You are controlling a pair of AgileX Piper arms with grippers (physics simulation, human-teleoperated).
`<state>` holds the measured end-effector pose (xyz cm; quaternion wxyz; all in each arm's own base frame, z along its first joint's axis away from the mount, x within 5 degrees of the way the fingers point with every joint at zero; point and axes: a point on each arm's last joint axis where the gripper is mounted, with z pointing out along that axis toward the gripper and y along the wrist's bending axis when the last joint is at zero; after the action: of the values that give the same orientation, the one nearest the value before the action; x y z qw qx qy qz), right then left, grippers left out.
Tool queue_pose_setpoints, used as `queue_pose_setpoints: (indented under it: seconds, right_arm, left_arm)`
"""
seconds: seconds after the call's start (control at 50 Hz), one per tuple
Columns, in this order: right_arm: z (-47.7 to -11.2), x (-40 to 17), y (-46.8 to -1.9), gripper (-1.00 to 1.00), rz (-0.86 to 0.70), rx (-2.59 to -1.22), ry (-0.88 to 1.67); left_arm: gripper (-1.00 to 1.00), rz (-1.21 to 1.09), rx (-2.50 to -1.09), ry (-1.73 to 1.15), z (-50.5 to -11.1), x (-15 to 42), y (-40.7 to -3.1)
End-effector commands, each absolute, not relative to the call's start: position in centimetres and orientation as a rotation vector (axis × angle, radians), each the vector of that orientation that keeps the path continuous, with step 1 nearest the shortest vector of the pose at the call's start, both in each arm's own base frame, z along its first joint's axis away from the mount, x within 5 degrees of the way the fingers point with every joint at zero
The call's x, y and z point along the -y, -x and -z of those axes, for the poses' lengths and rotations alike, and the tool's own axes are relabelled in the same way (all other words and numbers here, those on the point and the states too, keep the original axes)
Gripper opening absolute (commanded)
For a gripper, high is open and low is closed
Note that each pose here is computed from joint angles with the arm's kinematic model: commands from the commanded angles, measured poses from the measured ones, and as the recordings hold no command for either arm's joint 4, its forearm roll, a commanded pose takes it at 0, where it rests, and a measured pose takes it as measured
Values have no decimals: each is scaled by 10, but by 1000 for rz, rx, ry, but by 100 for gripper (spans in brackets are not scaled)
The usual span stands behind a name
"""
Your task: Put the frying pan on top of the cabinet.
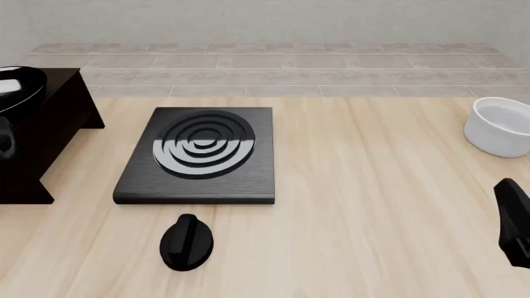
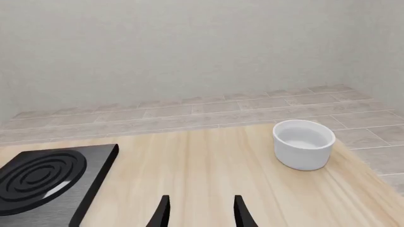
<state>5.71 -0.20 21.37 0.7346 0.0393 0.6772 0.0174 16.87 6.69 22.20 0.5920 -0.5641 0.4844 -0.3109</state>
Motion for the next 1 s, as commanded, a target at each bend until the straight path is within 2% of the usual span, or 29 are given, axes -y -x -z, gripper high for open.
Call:
queue_pose_setpoints:
  seconds: [0.02, 0.26, 0.56, 0.64, 0.82, 1.0]
  right_arm:
    - [-214, 2, -57, 100, -36, -1491, -83]
    - [-214, 2, -57, 100, -34, -1491, -79]
    - [-214, 1, -57, 100, -35, -1484, -66]
    - [-215, 1, -56, 100, -36, -1478, -65]
    - [-216, 1, -56, 100, -44, -1464, -62]
    - [-217, 1, -56, 100, -46, -1451, -65]
  left_arm:
    - [100, 708, -1098, 1310, -229, -67, -157]
    - [100, 694, -1046, 1304, -242, -61, -130]
    - [100, 635, -913, 1294, -272, -48, -78]
    - [100, 612, -861, 1271, -286, -40, -60]
    - [100, 639, -847, 1219, -309, -10, -16]
    - [100, 657, -879, 1108, -364, 11, 20]
